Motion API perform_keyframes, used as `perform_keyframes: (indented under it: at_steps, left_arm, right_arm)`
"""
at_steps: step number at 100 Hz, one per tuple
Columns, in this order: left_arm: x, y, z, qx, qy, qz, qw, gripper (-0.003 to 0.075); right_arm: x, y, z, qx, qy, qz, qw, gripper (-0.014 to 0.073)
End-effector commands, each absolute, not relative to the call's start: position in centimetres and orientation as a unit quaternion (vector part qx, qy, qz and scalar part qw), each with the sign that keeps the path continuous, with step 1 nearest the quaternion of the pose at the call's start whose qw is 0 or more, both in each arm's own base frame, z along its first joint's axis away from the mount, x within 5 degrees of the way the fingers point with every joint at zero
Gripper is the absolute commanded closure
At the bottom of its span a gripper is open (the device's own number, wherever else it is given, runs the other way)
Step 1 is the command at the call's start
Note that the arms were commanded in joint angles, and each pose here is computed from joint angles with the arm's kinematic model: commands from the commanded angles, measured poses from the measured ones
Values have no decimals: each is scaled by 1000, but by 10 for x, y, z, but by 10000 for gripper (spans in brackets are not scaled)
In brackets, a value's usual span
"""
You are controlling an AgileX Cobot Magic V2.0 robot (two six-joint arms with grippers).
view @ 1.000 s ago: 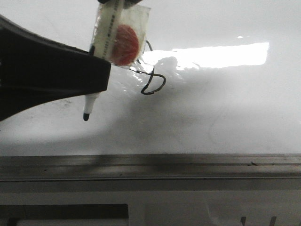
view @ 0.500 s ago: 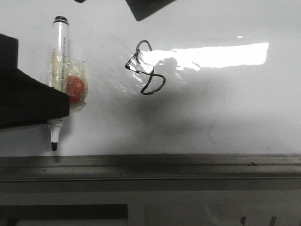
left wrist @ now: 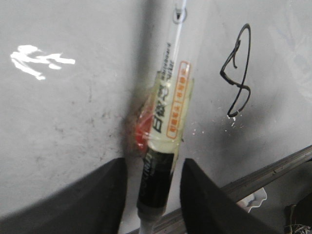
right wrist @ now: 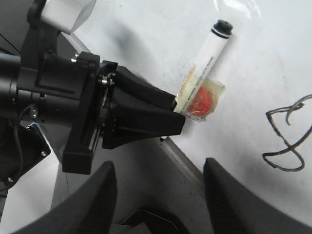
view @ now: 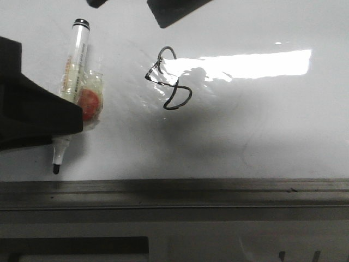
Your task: Write number 8 on whiteboard
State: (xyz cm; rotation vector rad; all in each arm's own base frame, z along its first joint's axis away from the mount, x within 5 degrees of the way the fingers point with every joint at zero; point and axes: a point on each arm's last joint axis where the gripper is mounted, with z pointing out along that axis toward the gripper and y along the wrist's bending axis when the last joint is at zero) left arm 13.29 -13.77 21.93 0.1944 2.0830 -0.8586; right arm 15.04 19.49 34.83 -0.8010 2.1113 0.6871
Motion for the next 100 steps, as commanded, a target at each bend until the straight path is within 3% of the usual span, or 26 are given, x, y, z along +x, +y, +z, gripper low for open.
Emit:
perform_keyframes:
  at_steps: [1,14,21,33,41,54,75,100]
  left_arm:
    - [138,-141,238,63,800,-374,466,344]
    - [136,-138,244,58,792,-382,472,337]
    - [133,-135,250,56,782,-391,482,337]
    - [126,-128,262,54,764,-408,497,370]
    - [118,-121,272,55,749,-422,508,477]
    - [104,-107,288,74,717,-437,538,742]
    - [78,-85,305,144,646,-429,615,741]
    - [58,-67,283,188,615,-406,649,741]
  right_arm:
    - [149,192,369,-303,803,293,422,251]
    - [143,185,378,-302,793,299,437,254]
    - [138,177,385,-305,783,297,455,298]
    - [126,160,398,-309,763,294,486,501]
    - [116,146,402,-310,750,293,506,665]
    - [98,122,399,-310,732,291,533,655]
    - [62,74,378,-299,670,297,611,655]
    - [29,33,335,-282,626,314,656,657]
